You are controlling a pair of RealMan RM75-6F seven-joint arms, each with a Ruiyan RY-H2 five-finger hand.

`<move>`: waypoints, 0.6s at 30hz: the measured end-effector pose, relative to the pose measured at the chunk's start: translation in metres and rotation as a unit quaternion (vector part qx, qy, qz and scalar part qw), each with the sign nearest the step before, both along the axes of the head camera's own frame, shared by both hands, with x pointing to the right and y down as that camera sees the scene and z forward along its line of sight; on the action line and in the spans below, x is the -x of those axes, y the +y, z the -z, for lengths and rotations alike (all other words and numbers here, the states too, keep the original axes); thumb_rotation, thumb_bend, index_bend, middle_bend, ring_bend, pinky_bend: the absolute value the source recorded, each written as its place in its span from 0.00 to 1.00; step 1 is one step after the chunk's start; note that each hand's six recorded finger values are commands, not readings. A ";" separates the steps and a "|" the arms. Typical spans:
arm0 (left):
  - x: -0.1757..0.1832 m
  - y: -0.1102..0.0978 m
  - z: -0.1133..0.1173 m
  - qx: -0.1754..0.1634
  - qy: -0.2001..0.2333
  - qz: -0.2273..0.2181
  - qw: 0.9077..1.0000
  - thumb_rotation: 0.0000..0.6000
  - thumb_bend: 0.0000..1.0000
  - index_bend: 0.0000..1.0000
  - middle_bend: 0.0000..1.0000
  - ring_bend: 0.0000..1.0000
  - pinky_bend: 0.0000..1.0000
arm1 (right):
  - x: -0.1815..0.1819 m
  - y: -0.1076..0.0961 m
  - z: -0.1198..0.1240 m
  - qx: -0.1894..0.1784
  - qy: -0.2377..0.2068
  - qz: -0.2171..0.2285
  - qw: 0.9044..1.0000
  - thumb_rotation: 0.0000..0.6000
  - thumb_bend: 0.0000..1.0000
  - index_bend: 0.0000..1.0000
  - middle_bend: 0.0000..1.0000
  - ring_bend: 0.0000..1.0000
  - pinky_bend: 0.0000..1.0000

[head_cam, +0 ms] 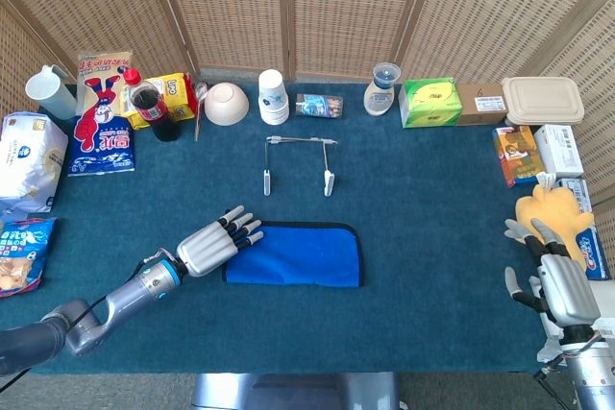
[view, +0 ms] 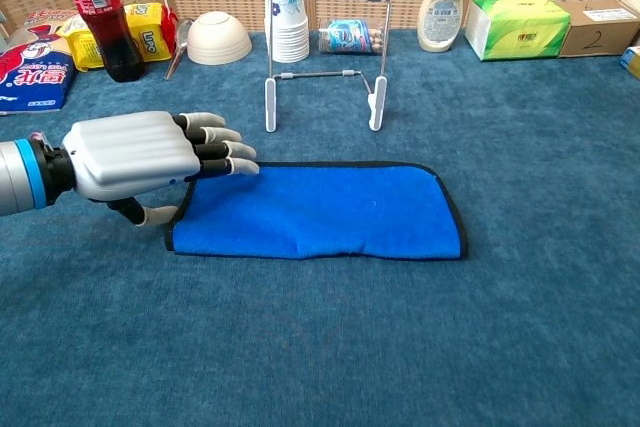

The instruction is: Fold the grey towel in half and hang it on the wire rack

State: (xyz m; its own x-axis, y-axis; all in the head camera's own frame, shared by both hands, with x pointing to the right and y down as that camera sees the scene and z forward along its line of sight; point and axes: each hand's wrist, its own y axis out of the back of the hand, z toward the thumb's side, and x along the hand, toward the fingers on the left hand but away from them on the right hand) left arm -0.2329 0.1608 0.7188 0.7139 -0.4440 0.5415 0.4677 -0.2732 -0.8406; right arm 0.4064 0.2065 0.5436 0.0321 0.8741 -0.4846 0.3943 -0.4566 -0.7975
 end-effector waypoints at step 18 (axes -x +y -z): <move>-0.020 -0.003 0.000 -0.010 0.028 0.004 1.000 1.00 0.39 0.00 0.01 0.00 0.00 | -0.004 0.002 0.002 -0.002 0.002 -0.009 1.000 1.00 0.50 0.11 0.25 0.03 0.00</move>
State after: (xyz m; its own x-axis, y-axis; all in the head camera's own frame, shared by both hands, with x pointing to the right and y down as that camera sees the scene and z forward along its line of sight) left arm -0.2130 0.1583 0.7189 0.7390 -0.4601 0.4921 0.4182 -0.2593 -0.8705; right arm 0.4106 0.2088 0.5411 0.0137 0.8767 -0.4808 0.3989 -0.4457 -0.8014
